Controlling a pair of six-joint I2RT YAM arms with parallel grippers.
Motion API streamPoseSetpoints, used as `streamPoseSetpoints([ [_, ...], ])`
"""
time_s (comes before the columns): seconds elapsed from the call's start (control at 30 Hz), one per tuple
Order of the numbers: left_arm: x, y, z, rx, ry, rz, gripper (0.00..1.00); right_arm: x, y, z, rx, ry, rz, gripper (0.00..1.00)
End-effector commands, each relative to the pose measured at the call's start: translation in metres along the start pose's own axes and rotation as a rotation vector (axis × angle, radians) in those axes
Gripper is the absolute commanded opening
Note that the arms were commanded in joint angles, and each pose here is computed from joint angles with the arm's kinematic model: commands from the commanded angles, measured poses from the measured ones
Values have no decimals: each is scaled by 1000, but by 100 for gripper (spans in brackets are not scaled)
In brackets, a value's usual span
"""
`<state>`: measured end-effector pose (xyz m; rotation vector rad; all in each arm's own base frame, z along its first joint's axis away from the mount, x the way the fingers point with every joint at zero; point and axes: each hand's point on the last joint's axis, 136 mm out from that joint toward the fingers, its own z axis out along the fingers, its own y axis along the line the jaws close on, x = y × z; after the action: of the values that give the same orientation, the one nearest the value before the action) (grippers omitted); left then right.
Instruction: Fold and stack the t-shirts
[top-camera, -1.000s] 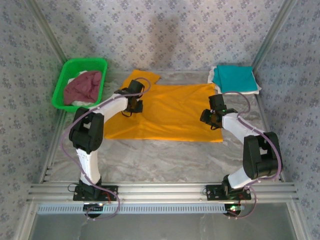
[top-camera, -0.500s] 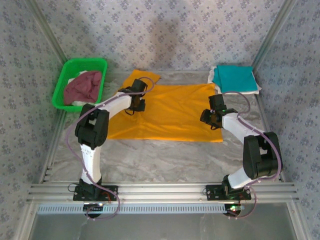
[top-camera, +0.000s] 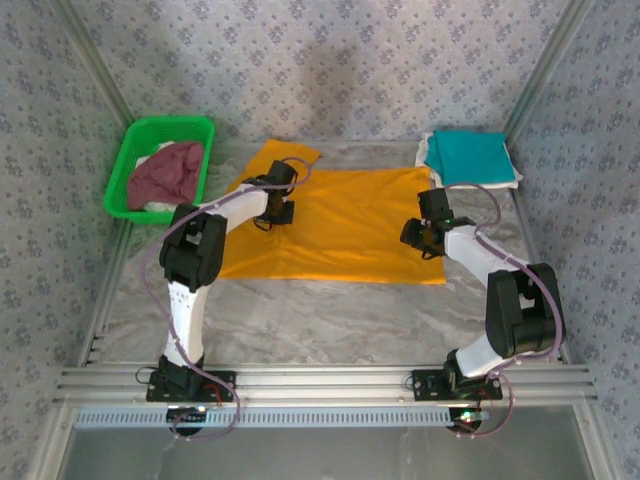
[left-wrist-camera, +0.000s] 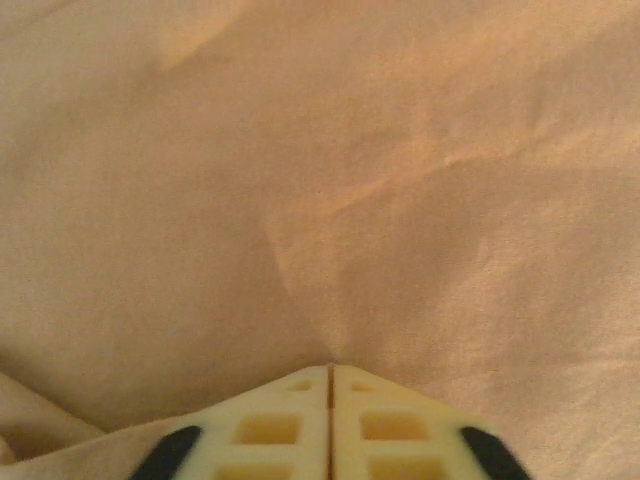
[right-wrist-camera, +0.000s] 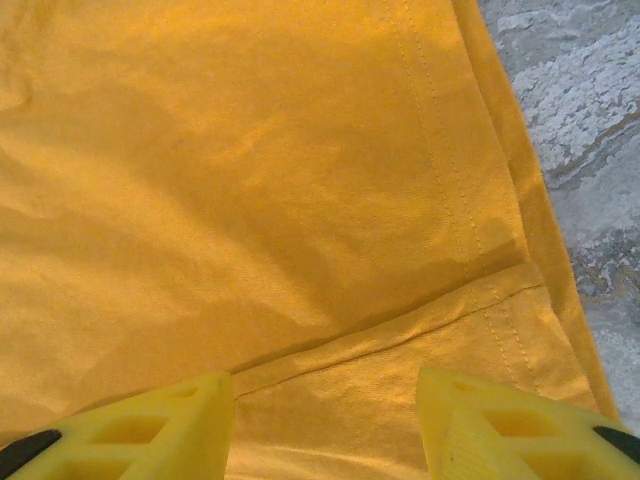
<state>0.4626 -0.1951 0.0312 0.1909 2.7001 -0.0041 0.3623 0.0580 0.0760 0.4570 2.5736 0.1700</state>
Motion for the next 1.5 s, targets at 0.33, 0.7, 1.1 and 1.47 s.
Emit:
streamPoseSetpoints([
  [0.33, -34, -17, -11, 14, -70, 50, 0, -8, 1, -5, -4, -16, -8, 53],
  [0.7, -29, 1, -32, -30, -123, 41, 59, -11, 0, -8, 0, -18, -8, 53],
  [1.1, 67, 94, -72, 69, -131, -370, 53, 23, -19, 8, -68, 124, 64, 50],
  [1.47, 155, 122, -49, 3, 37, -473, 52, 65, -44, 31, -25, 285, 149, 50],
])
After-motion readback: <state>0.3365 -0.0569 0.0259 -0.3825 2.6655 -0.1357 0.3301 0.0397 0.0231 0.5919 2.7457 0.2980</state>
